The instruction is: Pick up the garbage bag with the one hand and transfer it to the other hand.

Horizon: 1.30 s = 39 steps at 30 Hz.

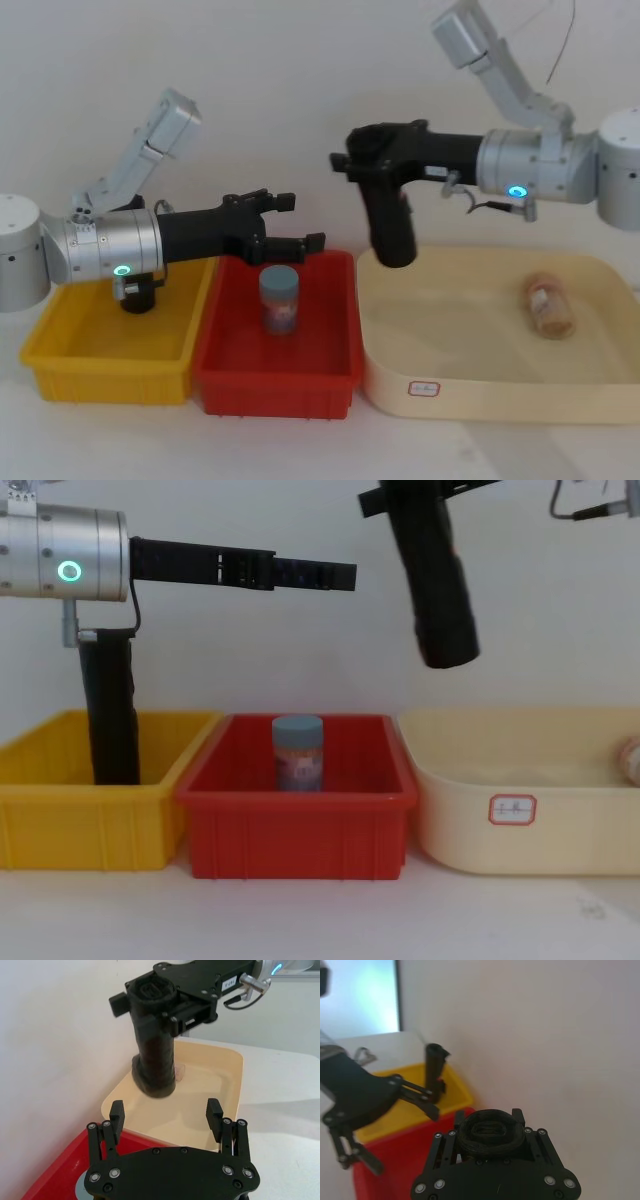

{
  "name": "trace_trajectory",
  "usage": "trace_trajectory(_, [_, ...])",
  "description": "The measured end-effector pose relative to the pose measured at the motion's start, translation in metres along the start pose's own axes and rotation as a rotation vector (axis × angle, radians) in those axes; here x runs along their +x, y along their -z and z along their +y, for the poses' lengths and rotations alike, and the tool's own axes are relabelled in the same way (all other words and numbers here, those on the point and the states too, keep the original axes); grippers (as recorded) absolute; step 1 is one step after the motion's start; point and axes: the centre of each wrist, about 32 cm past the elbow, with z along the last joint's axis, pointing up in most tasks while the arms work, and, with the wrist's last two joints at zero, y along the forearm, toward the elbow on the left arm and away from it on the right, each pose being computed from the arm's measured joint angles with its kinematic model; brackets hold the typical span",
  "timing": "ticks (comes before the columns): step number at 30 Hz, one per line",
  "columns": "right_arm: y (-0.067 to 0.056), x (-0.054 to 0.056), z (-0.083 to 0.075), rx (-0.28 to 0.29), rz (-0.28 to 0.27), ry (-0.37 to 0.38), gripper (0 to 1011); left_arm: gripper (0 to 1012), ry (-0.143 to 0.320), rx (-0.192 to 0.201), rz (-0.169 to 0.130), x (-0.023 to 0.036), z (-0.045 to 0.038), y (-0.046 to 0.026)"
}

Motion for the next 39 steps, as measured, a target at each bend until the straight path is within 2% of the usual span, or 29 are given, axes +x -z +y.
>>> trace_trajectory(6, [-0.003,0.002,-0.014,-0.041,-0.010,0.080,548,1001,0.000,0.000,0.000,0.0000,0.0000,0.0000])
trace_trajectory(12, [-0.006,0.004,-0.030,-0.092,-0.018,0.176,718,1001,0.000,0.000,0.000,0.0000,0.0000,0.0000])
trace_trajectory(13, [-0.006,0.004,-0.034,-0.103,-0.020,0.199,773,1002,0.000,0.000,0.000,0.0000,0.0000,0.0000])
trace_trajectory(15, [-0.007,0.005,-0.038,-0.115,-0.023,0.222,800,1001,0.000,0.000,0.000,0.0000,0.0000,0.0000])
trace_trajectory(16, [-0.008,0.006,-0.042,-0.124,-0.027,0.243,862,1001,0.000,0.000,0.000,0.0000,0.0000,0.0000])
trace_trajectory(23, [-0.009,0.008,-0.054,-0.162,-0.036,0.310,1001,1001,0.000,0.000,0.000,0.0000,0.0000,0.0000])
trace_trajectory(39, [-0.012,0.009,-0.065,-0.197,-0.048,0.378,1000,1001,0.000,0.000,0.000,0.0000,0.0000,0.0000])
